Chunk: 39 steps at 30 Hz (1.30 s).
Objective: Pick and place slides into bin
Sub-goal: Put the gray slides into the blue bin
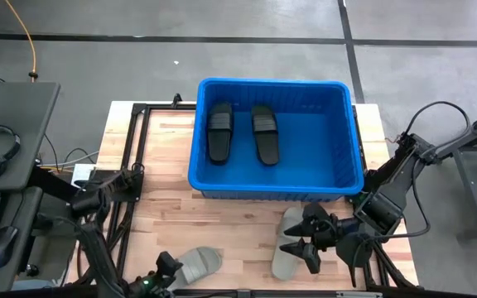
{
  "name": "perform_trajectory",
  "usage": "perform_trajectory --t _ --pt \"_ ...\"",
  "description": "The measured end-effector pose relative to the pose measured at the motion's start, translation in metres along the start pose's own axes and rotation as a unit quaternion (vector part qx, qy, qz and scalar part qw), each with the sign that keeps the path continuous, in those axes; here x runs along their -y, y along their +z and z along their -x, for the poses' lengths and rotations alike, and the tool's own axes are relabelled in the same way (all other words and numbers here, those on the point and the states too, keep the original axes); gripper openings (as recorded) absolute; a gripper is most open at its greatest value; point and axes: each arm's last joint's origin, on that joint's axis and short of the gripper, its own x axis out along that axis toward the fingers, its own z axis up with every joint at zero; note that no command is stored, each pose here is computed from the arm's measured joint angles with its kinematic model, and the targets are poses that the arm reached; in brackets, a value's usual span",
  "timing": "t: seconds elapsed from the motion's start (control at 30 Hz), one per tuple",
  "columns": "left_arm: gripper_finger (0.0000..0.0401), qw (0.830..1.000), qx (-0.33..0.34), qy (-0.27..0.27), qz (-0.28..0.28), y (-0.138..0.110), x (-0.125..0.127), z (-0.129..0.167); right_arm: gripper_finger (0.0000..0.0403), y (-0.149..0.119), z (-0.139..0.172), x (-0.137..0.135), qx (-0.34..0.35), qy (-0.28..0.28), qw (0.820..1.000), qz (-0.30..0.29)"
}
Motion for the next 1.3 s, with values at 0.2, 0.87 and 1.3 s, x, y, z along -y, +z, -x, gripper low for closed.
perform_trajectory --t 0.2,0.87,1.3 --pt "0.0236 1.000 -0.020 0.013 -0.012 0.002 0.009 -0.019 0.0247 0.001 0.000 -0.001 0.017 0.001 1.000 0.000" --pt "0.0131 0.999 -0.031 0.036 0.020 0.019 -0.004 -0.057 0.0247 0.001 0.000 -0.002 0.016 0.004 1.000 0.021" --pt "0.0006 0.998 -0.031 0.021 0.041 0.023 -0.008 -0.062 0.0247 0.001 0.000 -0.002 0.017 0.003 0.999 0.030"
